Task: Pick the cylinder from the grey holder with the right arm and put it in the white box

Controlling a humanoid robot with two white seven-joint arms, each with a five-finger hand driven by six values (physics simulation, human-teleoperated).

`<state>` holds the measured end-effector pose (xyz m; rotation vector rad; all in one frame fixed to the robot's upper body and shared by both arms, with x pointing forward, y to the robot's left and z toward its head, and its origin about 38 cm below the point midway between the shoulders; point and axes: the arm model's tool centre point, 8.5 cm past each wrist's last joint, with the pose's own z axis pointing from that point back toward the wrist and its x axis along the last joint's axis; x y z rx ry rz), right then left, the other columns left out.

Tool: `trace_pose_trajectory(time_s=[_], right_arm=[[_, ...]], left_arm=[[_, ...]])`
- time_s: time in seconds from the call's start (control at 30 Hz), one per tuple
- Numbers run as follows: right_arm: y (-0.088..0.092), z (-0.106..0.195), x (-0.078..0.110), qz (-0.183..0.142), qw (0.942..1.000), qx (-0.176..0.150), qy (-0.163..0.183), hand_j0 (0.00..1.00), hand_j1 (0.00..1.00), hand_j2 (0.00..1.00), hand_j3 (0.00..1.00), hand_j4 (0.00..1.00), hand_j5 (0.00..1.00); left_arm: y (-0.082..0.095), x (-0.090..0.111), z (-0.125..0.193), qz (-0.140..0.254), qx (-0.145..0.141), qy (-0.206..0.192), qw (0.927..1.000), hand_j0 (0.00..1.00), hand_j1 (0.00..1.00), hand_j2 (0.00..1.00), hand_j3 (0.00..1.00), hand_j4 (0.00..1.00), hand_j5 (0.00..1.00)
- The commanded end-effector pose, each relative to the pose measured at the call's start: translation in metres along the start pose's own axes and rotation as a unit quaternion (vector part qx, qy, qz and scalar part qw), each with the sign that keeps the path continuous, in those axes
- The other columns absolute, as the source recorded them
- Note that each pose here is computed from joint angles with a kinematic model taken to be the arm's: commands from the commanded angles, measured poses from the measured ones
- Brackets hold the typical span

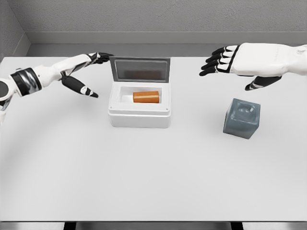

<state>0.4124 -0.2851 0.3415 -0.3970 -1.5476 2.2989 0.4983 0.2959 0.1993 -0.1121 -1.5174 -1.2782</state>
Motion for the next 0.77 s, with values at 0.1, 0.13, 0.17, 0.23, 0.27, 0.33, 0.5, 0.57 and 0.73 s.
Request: trace_pose_trajectory(time_s=[0.1,0.13,0.17,0.23,0.27,0.33,0.5,0.57,0.73], right_arm=[[-0.001,-0.001,0.000,-0.002,1.0000,-0.003,-0.001,1.00,1.00,1.00,1.00,1.00,1.00],[-0.001,-0.001,0.000,-0.002,1.0000,-0.002,-0.001,1.00,1.00,1.00,1.00,1.00,1.00],[-0.001,0.000,0.000,-0.002,1.0000,-0.002,0.000,1.00,1.00,1.00,1.00,1.00,1.00],[0.000,-0.001,0.000,-0.003,1.0000,-0.002,0.000,1.00,1.00,1.00,1.00,1.00,1.00],[0.000,0.000,-0.001,-0.003,1.0000,-0.002,0.001,1.00,1.00,1.00,1.00,1.00,1.00],[0.000,0.000,-0.001,-0.003,1.0000,-0.002,0.001,1.00,1.00,1.00,1.00,1.00,1.00],[0.004,-0.001,-0.001,-0.007,1.0000,0.000,0.001,1.00,1.00,1.00,1.00,1.00,1.00],[0.006,0.000,-0.001,-0.010,1.0000,0.001,0.001,1.00,1.00,1.00,1.00,1.00,1.00],[0.006,0.001,-0.001,-0.009,1.0000,0.001,0.003,1.00,1.00,1.00,1.00,1.00,1.00]], left_arm=[[0.004,0.005,0.004,-0.003,0.002,-0.006,1.0000,1.00,1.00,1.00,1.00,1.00,1.00],[0.004,0.005,0.004,-0.004,0.002,-0.006,1.0000,1.00,1.00,1.00,1.00,1.00,1.00],[0.004,0.005,0.005,-0.004,0.003,-0.006,1.0000,1.00,1.00,1.00,1.00,1.00,1.00],[0.005,0.002,0.009,-0.004,0.004,-0.001,1.0000,1.00,1.00,1.00,1.00,1.00,1.00],[0.003,-0.002,0.013,0.004,0.006,0.002,1.0000,1.00,1.00,1.00,1.00,1.00,1.00],[0.007,-0.008,0.022,0.009,0.018,0.007,0.9998,1.00,1.00,1.00,1.00,1.00,1.00],[0.020,-0.051,0.061,0.043,0.066,0.065,0.9948,1.00,1.00,1.00,1.00,1.00,1.00],[0.025,-0.059,0.070,0.052,0.080,0.075,0.9926,1.00,1.00,1.00,1.00,1.00,1.00],[0.025,-0.062,0.072,0.054,0.082,0.079,0.9920,1.00,1.00,1.00,1.00,1.00,1.00]])
